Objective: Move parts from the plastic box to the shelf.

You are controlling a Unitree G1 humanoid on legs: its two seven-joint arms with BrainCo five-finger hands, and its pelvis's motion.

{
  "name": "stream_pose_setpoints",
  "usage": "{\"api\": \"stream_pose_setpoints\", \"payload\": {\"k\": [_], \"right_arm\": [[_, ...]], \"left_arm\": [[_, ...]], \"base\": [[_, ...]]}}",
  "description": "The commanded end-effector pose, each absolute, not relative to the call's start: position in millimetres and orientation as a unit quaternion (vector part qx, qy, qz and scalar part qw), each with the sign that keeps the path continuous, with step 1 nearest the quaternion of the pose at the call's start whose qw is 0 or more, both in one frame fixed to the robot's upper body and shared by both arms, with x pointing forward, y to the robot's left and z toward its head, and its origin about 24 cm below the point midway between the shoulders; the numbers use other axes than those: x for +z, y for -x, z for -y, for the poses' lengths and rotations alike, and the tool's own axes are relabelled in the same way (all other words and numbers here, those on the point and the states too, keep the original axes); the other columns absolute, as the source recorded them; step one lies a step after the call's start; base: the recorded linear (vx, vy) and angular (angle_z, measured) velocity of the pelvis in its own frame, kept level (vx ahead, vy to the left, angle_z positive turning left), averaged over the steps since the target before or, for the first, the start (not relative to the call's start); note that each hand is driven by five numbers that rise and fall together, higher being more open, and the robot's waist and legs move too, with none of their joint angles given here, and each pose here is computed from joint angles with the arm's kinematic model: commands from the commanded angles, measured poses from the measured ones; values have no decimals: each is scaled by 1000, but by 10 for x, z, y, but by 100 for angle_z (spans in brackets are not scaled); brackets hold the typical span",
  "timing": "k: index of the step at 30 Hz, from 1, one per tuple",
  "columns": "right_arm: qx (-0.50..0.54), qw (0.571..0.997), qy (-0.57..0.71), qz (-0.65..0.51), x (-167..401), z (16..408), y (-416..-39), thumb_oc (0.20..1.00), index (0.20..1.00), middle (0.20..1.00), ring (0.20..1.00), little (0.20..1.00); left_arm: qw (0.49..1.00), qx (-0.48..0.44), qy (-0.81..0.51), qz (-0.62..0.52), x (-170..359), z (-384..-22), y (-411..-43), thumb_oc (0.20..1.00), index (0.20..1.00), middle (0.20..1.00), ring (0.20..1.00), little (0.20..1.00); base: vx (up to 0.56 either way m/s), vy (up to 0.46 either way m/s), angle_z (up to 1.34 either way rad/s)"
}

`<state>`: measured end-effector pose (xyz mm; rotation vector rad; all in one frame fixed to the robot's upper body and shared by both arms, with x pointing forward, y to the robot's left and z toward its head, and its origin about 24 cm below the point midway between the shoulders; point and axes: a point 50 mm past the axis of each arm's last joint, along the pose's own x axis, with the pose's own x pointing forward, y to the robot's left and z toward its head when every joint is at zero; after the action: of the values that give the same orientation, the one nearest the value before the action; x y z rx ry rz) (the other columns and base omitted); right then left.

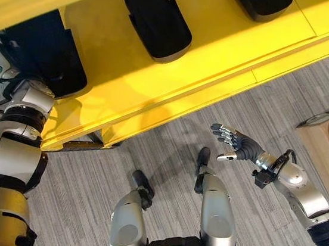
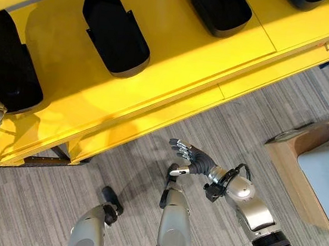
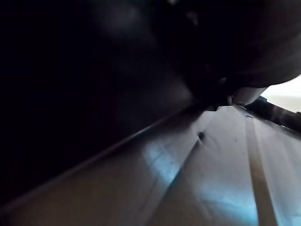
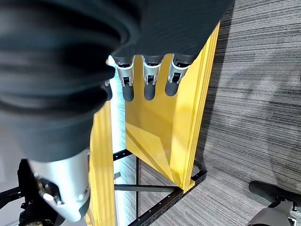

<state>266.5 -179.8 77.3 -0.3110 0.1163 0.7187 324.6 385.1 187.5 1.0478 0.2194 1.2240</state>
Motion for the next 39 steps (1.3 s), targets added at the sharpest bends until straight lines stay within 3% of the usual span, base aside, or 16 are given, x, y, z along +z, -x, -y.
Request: {"api": "stream_pose_setpoints", "payload": {"k": [1,24,25,35,39], "right_arm": [[355,922,152,-36,857,1839,-2627,1000,1000,1000,1000,1000],[345,927,142,-22,858,1760,-2643,1000,1000,1000,1000,1000],[344,928,141,-25,848,1779,-2637,1000,1000,1000,1000,1000],[341,929,141,-35,813,1846,-2584,1000,1000,1000,1000,1000],[340,928,142,-48,757,1876,-2542,1000,1000,1000,1000,1000]], "left_arm": [[651,594,-467,-71,2120,-3995,-3134,200,200,200,200,200],[640,612,-444,-138,1739,-4001,-3030,200,200,200,200,200],[634,612,-454,-132,1770,-4023,-3015,1000,1000,1000,1000,1000],[636,640,-426,-73,1943,-4027,-3005,1000,1000,1000,1000,1000],[614,689,-384,21,2148,-4024,-2951,1000,1000,1000,1000,1000]], "base": [[0,0,0],[-9,-12,-1],[0,0,0],[0,0,0],[24,1,0]]}}
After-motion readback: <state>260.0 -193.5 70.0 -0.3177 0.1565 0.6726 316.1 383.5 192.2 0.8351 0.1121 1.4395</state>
